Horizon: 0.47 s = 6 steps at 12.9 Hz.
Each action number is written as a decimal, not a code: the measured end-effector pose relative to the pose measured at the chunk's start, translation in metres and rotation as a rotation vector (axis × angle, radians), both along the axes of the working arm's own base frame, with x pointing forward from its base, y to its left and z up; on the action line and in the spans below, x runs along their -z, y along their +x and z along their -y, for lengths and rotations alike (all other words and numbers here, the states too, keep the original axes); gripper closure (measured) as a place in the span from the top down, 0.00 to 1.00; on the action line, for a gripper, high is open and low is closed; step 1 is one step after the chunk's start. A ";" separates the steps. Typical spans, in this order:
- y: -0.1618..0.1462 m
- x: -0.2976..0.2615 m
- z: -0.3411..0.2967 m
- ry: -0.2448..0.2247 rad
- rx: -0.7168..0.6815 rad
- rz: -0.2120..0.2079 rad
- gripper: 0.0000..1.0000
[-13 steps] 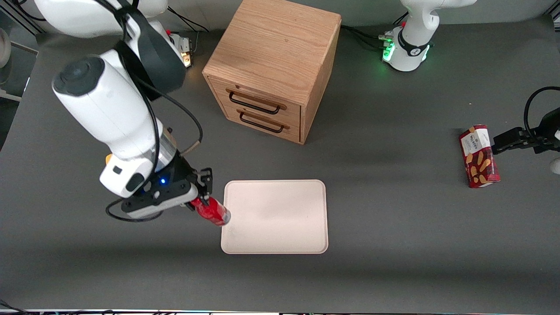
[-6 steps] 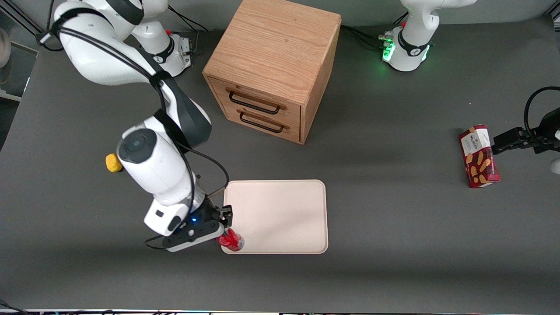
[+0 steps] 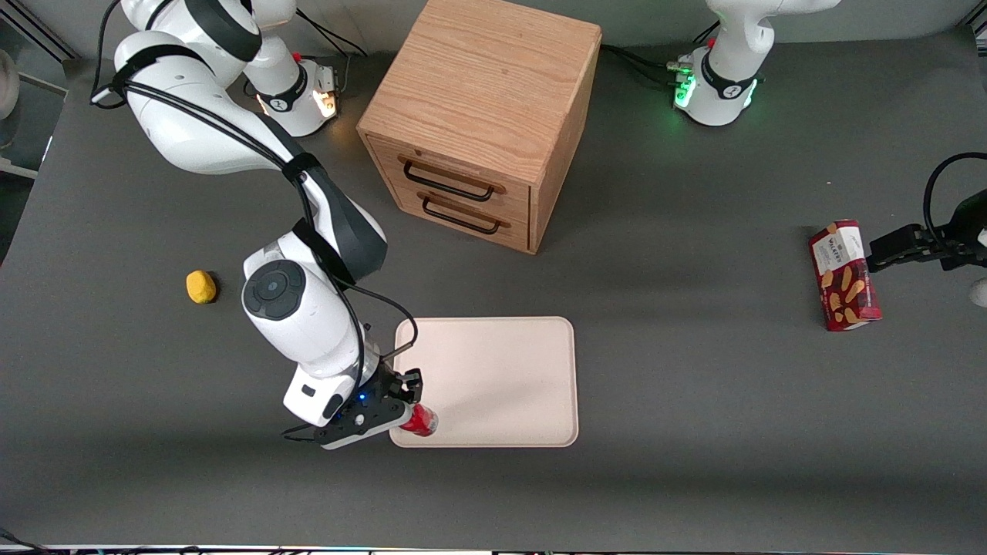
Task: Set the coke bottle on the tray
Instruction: 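Stand the bottle upright and lower it onto the tray's edge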
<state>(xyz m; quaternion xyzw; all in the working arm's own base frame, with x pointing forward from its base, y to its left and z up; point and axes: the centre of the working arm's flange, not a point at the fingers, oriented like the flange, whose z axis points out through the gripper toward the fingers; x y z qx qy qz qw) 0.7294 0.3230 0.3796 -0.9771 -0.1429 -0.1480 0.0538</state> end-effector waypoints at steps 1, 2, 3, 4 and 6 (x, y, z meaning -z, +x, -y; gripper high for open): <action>0.000 0.002 0.001 -0.001 0.001 -0.003 0.32; 0.000 0.003 0.001 -0.002 0.001 -0.006 0.32; 0.000 0.006 0.001 -0.007 -0.003 -0.012 0.32; -0.001 0.011 0.001 -0.014 -0.008 -0.021 0.32; -0.002 0.022 0.003 -0.030 -0.019 -0.037 0.32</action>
